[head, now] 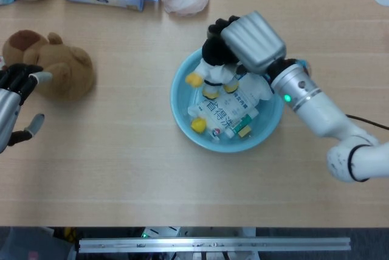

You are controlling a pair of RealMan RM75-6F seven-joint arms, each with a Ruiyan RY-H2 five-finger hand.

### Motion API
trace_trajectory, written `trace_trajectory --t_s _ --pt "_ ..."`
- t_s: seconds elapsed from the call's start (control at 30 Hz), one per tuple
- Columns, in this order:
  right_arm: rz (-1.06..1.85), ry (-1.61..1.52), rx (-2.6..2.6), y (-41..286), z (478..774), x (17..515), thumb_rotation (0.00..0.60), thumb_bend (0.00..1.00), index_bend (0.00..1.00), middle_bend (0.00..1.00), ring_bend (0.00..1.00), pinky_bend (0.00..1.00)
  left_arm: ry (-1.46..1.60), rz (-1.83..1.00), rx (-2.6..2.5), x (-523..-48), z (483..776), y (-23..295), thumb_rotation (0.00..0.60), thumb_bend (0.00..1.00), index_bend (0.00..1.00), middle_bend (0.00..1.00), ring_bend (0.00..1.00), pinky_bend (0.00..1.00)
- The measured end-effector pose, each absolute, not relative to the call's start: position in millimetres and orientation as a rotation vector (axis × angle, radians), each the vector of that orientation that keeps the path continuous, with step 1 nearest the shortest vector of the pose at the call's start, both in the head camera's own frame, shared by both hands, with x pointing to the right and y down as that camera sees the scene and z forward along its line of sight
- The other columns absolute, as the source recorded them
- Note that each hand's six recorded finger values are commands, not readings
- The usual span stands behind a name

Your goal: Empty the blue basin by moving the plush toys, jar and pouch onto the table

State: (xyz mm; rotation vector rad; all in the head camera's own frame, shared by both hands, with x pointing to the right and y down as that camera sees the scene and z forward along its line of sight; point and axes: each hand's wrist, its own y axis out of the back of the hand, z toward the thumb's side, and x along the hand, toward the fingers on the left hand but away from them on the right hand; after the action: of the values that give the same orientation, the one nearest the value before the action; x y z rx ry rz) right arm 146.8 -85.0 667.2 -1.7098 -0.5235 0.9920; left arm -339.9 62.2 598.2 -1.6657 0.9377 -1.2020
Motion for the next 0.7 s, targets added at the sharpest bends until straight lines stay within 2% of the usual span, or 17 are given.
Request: trace_trajectory --t_s 0.13,0.27,0.5,0.7 --pt "1.014 -0.571 -1.672 -94 642 184 0.600 0.39 0.69 0.57 0.61 0.83 0.933 -1.211 -1.670 -342 600 62 0.600 0.33 0.22 0.20 0.16 0.25" --pt "1.080 -0.614 -1.617 -99 632 229 0.600 0.39 0.69 0.57 0.61 0.83 0.924 -1.211 -1.674 -341 600 64 0.600 0.33 0.22 0.20 0.16 0.25" --pt "1.179 -0.659 -1.536 -109 634 281 0.600 0.39 0.69 0.57 0.61 0.83 0.915 -1.210 -1.678 -341 601 65 0.600 0.33 0.22 0.20 0.16 0.25" --pt "1.295 -0.685 -1.461 -125 649 324 0.600 0.38 0.69 0.57 0.60 0.83 0.901 -1.220 -1.686 -339 604 66 0.600 0.33 0.22 0.20 0.16 0.25"
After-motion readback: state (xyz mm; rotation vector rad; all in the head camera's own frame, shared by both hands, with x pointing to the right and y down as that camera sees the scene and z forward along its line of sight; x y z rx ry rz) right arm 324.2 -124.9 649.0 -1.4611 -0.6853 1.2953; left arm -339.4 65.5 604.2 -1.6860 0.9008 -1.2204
